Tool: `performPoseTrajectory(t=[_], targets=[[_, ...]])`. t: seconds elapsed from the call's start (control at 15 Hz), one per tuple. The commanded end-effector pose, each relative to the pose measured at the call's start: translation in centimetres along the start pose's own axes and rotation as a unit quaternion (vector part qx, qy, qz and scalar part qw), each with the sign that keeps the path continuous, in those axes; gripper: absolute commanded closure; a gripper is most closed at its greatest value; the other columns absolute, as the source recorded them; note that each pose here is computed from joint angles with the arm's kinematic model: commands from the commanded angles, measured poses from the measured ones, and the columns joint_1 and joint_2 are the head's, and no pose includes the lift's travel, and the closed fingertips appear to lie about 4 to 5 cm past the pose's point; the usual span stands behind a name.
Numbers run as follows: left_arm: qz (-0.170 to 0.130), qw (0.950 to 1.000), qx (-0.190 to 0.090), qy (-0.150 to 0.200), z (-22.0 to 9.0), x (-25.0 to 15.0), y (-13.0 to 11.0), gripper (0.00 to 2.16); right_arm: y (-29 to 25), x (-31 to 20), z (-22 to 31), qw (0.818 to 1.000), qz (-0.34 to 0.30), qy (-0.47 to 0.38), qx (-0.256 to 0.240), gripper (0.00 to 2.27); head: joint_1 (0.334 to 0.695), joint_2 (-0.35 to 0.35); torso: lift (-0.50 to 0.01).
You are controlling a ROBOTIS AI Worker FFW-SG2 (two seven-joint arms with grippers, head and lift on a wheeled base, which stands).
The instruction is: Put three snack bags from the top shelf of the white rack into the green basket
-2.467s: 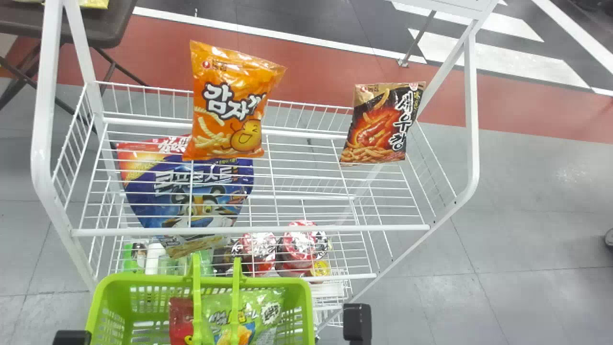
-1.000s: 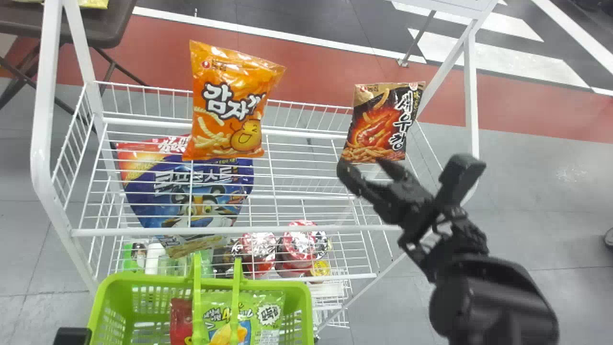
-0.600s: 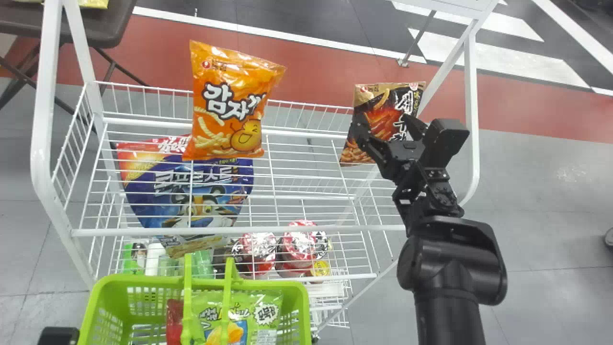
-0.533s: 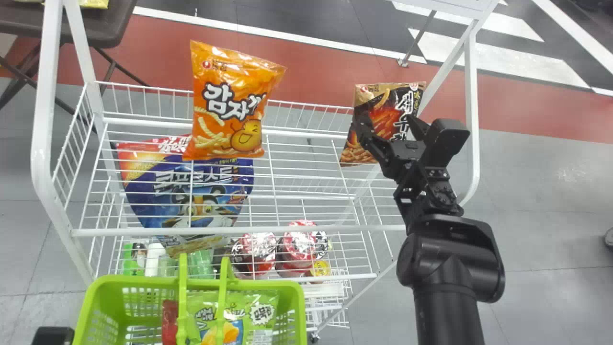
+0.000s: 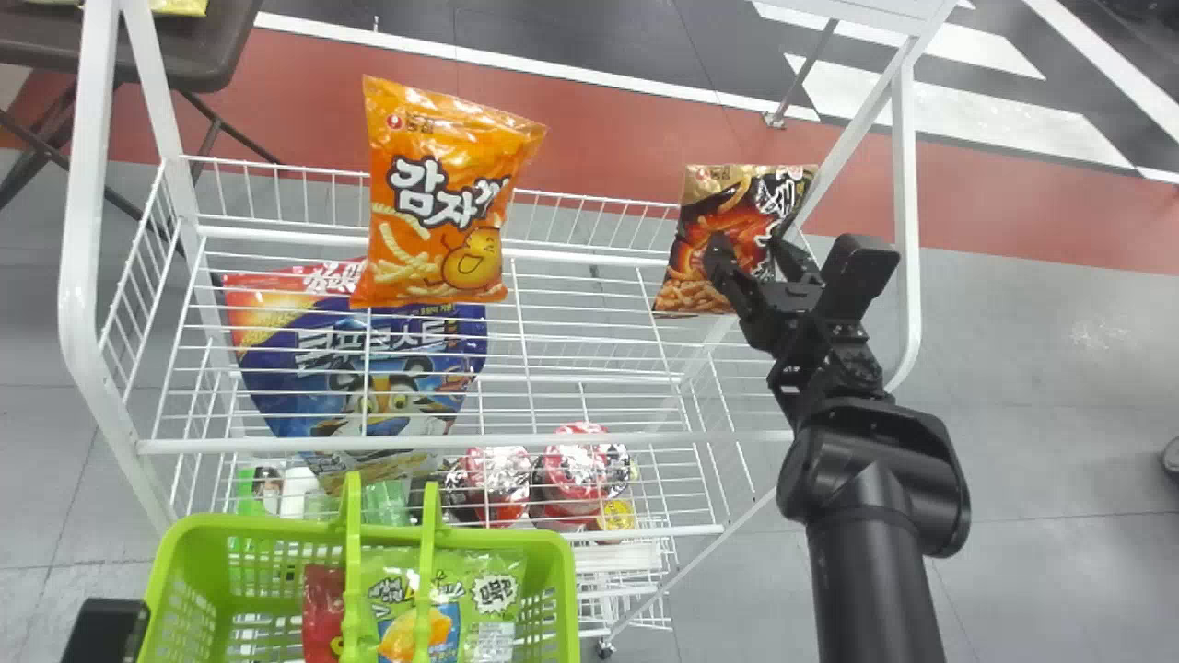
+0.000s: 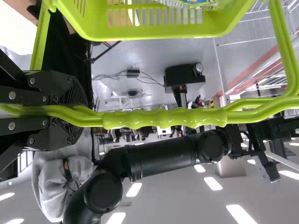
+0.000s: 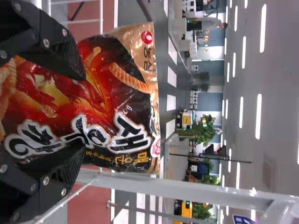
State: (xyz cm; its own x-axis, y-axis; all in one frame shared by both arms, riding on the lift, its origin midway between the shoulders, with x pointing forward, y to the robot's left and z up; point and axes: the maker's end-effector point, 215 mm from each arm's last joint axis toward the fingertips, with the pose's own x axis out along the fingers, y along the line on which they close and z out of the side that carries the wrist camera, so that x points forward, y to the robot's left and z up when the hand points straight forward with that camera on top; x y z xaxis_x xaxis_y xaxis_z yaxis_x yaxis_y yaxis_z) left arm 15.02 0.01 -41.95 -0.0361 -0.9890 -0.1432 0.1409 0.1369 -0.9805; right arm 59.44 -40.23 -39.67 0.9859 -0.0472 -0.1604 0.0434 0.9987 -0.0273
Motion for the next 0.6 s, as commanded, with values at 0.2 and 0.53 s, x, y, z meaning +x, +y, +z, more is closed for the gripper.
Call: performPoseTrajectory(t=[0.2,0.53], targets=[[0.002,1.0,-0.003,0.006,0.3,0.2,0.0,2.12,0.5,-3.1,1.7,1.0,0.005,-0.03,-0.001,2.16,0.695,-0.35,0.0],[0.003,1.0,-0.003,0.004,0.8,-0.2,0.1,2.12,3.3,-10.3,6.1,0.998,0.033,-0.056,0.004,2.16,0.695,-0.35,0.0]])
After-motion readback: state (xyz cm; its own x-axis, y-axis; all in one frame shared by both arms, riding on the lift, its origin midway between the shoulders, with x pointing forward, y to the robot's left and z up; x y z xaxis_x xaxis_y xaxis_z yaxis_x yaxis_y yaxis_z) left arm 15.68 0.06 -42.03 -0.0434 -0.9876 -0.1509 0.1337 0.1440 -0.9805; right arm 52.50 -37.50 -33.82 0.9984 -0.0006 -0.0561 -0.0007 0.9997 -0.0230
